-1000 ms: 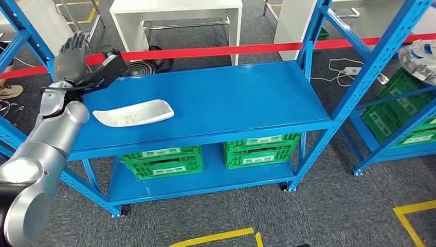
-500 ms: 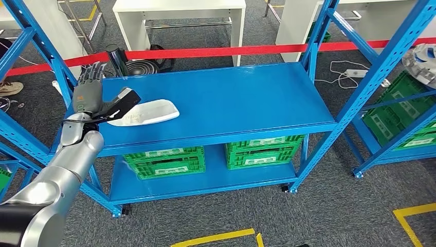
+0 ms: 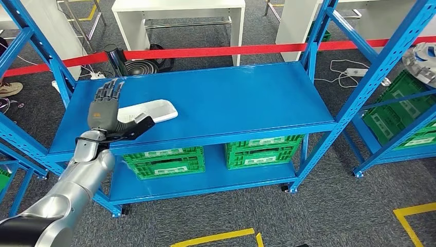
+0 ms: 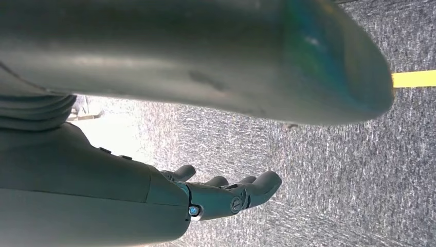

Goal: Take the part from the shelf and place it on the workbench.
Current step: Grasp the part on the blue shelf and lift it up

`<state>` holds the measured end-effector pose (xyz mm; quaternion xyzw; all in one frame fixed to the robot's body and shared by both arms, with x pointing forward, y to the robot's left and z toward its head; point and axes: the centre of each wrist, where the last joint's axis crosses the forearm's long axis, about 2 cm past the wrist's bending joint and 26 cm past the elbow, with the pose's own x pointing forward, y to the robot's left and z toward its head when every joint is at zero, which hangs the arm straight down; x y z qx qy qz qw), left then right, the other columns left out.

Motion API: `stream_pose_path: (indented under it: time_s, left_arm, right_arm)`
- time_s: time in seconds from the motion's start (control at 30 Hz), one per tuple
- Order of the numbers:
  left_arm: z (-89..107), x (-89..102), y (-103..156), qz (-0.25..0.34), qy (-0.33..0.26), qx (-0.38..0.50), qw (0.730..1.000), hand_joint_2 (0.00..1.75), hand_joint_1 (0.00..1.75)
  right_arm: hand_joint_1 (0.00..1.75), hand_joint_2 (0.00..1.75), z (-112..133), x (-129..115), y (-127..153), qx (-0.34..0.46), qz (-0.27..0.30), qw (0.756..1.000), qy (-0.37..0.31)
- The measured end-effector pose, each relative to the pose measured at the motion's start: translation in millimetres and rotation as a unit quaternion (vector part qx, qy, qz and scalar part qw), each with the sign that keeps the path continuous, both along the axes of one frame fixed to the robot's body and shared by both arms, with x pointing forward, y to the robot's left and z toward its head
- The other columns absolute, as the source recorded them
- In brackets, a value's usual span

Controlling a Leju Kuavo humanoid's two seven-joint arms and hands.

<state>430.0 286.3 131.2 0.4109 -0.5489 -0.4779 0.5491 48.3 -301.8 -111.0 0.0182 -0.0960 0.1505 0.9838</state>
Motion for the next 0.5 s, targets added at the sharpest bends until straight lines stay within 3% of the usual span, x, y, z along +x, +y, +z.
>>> stream_pose_path:
  time_s: [0.5]
  left_arm:
    - [-18.4,-11.8,-15.3,-0.048,0.048,0.076,0.995,1.75,0.00]
  right_arm:
    - [0.00,0.00,-0.1,-0.6,1.2,0.003,0.003,1.000,-0.004]
